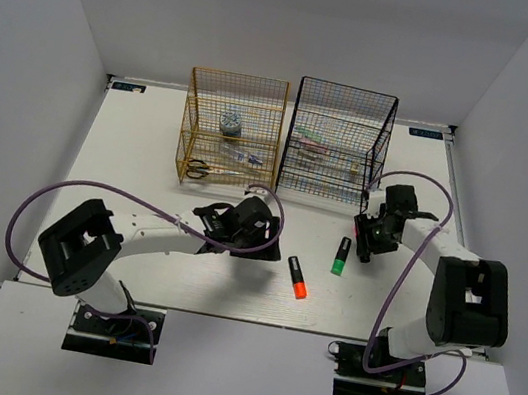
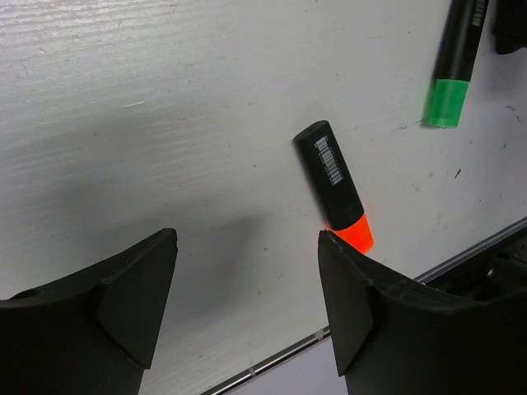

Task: Sort the stationery into containers
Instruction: Pick up the pen from the center of the board.

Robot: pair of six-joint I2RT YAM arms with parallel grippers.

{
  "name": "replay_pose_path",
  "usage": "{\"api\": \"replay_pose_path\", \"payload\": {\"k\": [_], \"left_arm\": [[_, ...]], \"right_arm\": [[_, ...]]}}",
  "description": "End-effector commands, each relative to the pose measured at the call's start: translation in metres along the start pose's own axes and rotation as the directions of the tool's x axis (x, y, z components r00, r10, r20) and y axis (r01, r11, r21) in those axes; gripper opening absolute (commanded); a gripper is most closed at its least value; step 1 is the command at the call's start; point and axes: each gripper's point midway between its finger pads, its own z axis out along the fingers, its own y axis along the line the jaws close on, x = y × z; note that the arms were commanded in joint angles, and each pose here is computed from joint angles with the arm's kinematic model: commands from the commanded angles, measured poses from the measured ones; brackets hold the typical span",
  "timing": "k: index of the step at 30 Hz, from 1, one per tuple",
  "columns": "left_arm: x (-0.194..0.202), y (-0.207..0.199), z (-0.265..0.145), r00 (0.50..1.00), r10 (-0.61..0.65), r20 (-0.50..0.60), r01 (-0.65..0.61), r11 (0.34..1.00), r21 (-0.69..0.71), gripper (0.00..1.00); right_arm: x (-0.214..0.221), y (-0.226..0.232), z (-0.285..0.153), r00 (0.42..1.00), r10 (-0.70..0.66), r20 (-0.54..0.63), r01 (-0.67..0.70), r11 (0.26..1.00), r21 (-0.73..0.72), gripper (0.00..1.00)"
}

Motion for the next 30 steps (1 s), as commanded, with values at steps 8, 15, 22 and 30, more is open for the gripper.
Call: {"api": "replay_pose_path", "payload": {"k": [8, 15, 22, 30], "left_arm": [[-0.005, -0.013, -0.005, 1.0, -0.008, 0.02, 0.007, 0.999, 0.052, 0.8], [-0.006, -0.012, -0.007, 1.0, -0.004, 0.027, 0.003, 0.999, 0.05, 0.8], [-0.005, -0.011, -0.007, 1.0, 0.001, 0.024, -0.002, 0.999, 0.049, 0.8], [-0.007, -0.015, -0.006, 1.0, 0.001, 0.02, -0.002, 0.999, 0.054, 0.8]], "right_arm": [[0.018, 0.006, 0.016, 0.998, -0.059, 0.037, 0.06, 0.998, -0.027, 0.44], [0.038, 0.021, 0.015, 0.997, -0.08, 0.016, 0.082, 0.992, -0.1, 0.08], [0.044, 0.035, -0.001, 0.993, -0.114, 0.018, 0.115, 0.979, -0.171, 0.0], [0.008, 0.04, -0.036, 0.975, -0.16, 0.155, 0.186, 0.968, -0.167, 0.0]]}}
